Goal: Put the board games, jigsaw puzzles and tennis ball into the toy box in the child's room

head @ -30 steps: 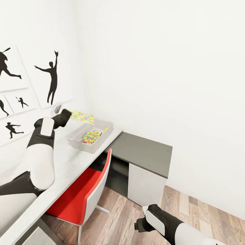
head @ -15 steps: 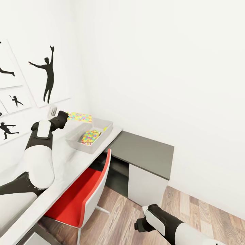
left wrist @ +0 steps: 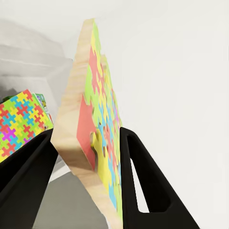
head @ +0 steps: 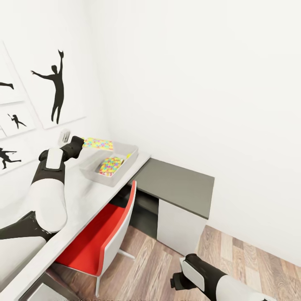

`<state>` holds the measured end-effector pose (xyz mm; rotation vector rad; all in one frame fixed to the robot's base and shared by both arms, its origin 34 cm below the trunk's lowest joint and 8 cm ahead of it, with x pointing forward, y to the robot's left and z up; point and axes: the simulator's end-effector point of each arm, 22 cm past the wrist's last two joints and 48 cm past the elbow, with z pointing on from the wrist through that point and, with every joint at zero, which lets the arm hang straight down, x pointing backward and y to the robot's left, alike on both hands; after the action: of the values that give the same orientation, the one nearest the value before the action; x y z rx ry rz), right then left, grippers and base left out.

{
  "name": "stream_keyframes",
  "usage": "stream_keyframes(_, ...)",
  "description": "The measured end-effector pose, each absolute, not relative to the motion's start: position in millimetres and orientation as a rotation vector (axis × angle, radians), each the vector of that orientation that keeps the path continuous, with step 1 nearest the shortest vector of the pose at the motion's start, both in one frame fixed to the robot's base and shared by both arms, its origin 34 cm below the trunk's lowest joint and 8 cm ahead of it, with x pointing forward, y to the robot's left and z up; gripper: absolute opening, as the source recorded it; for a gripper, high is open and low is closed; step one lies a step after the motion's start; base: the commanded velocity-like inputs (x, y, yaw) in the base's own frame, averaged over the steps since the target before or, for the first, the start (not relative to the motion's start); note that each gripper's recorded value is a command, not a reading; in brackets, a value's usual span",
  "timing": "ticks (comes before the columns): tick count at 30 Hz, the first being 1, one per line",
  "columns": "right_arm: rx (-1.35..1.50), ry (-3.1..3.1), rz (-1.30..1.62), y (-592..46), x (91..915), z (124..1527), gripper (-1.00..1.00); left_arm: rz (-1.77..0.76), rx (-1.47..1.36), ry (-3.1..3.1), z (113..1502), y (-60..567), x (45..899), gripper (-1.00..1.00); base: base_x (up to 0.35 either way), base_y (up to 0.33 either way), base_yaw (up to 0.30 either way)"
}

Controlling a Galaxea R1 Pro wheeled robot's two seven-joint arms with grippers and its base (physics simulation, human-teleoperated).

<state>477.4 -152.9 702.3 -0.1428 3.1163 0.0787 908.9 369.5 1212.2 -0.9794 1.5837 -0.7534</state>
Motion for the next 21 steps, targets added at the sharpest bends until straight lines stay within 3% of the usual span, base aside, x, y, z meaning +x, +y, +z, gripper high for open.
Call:
stream_keyframes(7,-0.123,3.142,0.035,-167,469,693,1.00,-0.751,-0.981,1.597,1203,366,912,-1.00,0.130,-0.004,0.000)
stream_keyframes(21,0.082,3.179,-0.350,-301,427,662,1.00,-0.743,-0.992,1.617,1184,366,916,-1.00,0.009,-0.001,0.000)
